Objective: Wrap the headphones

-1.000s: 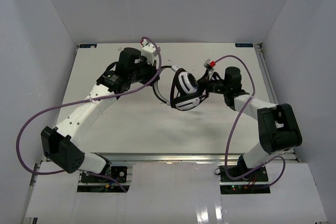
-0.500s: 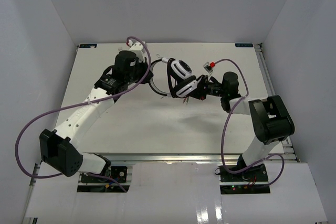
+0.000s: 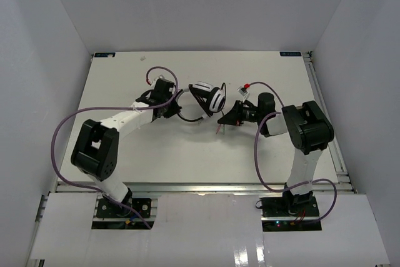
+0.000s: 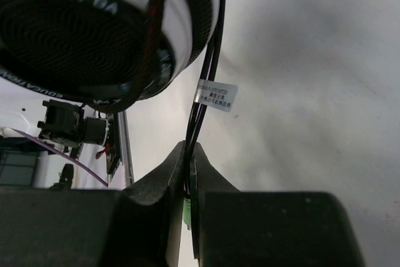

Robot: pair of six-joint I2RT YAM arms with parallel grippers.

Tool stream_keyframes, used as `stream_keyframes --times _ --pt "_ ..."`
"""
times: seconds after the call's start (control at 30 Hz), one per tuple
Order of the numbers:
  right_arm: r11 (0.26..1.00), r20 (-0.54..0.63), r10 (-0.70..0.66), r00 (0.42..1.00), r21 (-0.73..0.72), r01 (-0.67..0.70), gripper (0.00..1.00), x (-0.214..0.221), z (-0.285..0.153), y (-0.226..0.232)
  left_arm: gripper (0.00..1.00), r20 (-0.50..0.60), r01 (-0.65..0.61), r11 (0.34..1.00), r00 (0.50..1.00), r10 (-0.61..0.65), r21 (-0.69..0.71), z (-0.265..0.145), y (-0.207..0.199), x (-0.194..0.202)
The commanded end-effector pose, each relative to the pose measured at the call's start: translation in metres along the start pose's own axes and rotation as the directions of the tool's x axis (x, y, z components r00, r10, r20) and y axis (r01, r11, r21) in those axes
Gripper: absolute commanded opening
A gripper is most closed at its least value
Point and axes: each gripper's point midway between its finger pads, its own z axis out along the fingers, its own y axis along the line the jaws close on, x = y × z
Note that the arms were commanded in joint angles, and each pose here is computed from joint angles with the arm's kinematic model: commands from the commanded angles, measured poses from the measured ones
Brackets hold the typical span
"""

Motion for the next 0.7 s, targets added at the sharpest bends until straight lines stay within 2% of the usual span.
stream_keyframes --times 0.0,0.1,0.27,0.33,0.37,0.43,0.47,0.57,0.6,0.67 --pt "0.997 -0.024 0.073 0.997 -0.005 -0.073 0.08 0.004 0.007 -0.012 0.00 0.069 0.251 0.968 0.966 -0.250 -0.009 0.008 -0.011 -0.027" --pt "0.994 -0.035 0.105 0.994 0.022 -0.104 0.09 0.008 0.009 -0.023 0.00 0.017 0.251 0.966 0.968 -0.250 -0.062 0.022 -0.001 -0.010" --pt "0.990 -0.072 0.118 0.990 0.086 -0.112 0.16 0.015 0.010 -0.038 0.00 -0.060 0.204 0.972 0.975 -0.212 -0.114 0.041 0.003 0.005" --pt "0.991 -0.082 0.093 0.992 0.100 -0.085 0.22 0.016 0.008 -0.042 0.05 -0.091 0.188 0.975 0.976 -0.199 -0.116 0.045 0.004 0.011" --pt "0.989 -0.086 0.099 0.991 0.117 -0.089 0.28 0.017 0.007 -0.042 0.09 -0.099 0.174 0.978 0.978 -0.186 -0.116 0.047 0.005 0.012" --pt "0.987 -0.099 0.089 0.991 0.146 -0.074 0.41 0.019 0.004 -0.044 0.20 -0.110 0.163 0.980 0.978 -0.176 -0.114 0.047 0.006 0.014" --pt "0.985 -0.101 0.068 0.993 0.168 -0.051 0.47 0.018 0.000 -0.046 0.29 -0.111 0.156 0.982 0.980 -0.168 -0.107 0.045 0.005 0.014" --pt "0.965 -0.075 0.015 0.997 0.264 0.005 0.63 0.008 -0.020 -0.056 0.65 -0.101 0.120 0.991 0.987 -0.126 -0.064 0.037 0.000 0.007" --pt "0.959 -0.070 -0.002 0.998 0.283 0.022 0.65 0.003 -0.029 -0.057 0.75 -0.094 0.103 0.994 0.990 -0.107 -0.045 0.032 -0.004 0.003" --pt "0.944 -0.064 -0.052 0.997 0.321 0.070 0.68 -0.013 -0.047 -0.053 0.87 -0.070 0.067 0.998 0.995 -0.068 -0.008 0.022 -0.010 -0.006"
